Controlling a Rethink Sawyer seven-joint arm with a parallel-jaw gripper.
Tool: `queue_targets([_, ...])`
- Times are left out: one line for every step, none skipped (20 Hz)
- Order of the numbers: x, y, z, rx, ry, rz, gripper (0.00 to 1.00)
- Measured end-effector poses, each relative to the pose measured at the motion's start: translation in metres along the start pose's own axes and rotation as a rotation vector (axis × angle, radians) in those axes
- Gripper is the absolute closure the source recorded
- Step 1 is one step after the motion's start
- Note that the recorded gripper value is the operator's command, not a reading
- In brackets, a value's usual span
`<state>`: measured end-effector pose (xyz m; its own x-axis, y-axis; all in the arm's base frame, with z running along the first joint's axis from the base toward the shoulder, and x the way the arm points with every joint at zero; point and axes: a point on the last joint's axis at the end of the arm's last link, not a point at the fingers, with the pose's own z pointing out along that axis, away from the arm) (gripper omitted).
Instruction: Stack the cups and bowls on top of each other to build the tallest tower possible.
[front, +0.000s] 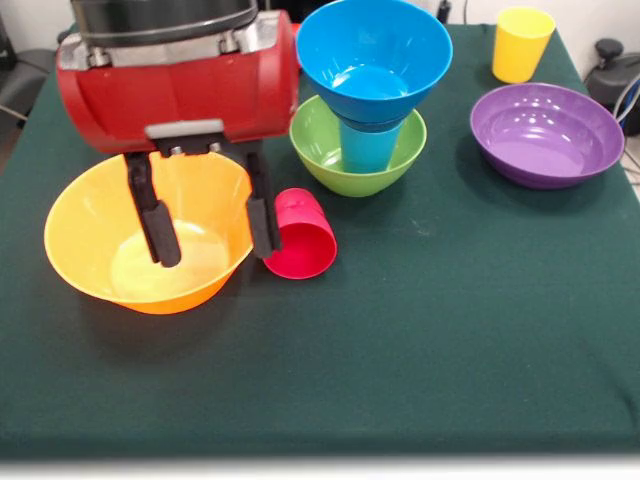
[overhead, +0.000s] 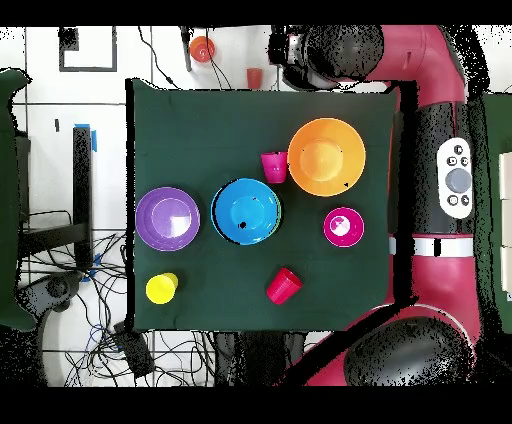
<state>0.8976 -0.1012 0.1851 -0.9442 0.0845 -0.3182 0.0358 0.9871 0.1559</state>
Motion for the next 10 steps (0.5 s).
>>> queue_targets([0.0,-0.004,0.003,0.0,0.002,0.009,0.0])
queue_targets([0.0,-0.008,0.007,0.002,0.003,0.02,0.0])
queue_targets([0.0,-0.009,0.008,0.002,0.003,0.024,0.0])
queue_targets([-0.001,-0.011,0.01,0.002,0.002,0.03,0.0])
queue_targets([-0.002,-0.012,0.012,0.001,0.0,0.035,0.0])
queue_targets([-0.002,-0.012,0.013,0.001,-0.001,0.039,0.0])
queue_targets([-0.005,-0.013,0.016,0.0,-0.006,0.049,0.0])
queue_targets([-0.006,-0.013,0.017,-0.001,-0.009,0.054,0.0])
queue_targets([-0.011,-0.013,0.022,-0.003,-0.017,0.067,0.0])
queue_targets([-0.012,-0.012,0.024,-0.005,-0.019,0.071,0.0])
